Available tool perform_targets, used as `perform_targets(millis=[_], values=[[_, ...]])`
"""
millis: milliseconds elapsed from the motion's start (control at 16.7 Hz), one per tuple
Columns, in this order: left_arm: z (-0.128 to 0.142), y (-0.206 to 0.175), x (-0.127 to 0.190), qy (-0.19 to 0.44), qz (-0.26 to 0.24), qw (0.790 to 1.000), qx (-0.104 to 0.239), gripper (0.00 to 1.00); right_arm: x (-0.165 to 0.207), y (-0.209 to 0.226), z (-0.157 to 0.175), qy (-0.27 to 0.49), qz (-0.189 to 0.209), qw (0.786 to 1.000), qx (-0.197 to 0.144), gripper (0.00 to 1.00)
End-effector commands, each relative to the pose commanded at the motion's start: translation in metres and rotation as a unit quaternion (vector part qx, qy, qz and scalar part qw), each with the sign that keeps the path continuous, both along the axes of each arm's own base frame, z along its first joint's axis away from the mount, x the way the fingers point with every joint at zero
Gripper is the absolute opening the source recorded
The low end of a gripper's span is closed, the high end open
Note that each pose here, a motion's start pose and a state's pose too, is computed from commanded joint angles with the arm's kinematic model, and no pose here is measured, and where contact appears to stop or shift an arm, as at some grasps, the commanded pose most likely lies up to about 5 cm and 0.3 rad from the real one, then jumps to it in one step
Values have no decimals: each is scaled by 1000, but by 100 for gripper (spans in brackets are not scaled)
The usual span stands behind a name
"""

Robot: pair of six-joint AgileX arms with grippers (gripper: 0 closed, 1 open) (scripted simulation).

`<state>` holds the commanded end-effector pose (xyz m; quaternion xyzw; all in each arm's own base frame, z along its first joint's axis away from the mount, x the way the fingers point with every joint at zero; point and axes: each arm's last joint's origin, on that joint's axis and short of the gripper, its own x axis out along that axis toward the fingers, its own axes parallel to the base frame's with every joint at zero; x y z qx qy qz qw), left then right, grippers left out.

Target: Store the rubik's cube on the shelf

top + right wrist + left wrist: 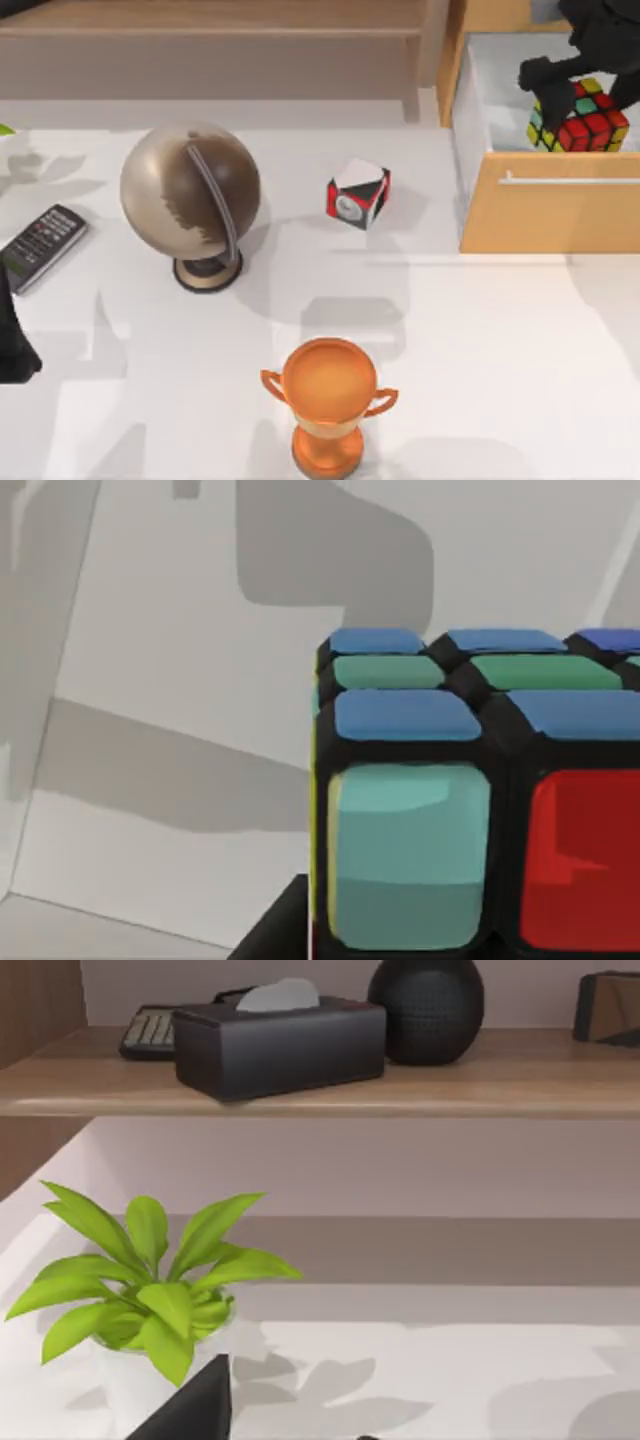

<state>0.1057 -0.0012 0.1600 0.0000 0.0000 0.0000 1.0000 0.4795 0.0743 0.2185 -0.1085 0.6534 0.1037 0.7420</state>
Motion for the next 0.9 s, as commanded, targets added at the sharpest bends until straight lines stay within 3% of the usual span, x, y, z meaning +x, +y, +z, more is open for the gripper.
perform_targets(millis=[480,720,900], values=[[0,0,0,0,0,1000,0,100,-61,91,78,-178,72,981,-33,0],[0,0,0,0,0,1000,0,100,-94,156,79,-282,113,952,-26,0],[0,0,0,0,0,1000,0,100,-109,196,68,-369,119,922,-9,0]])
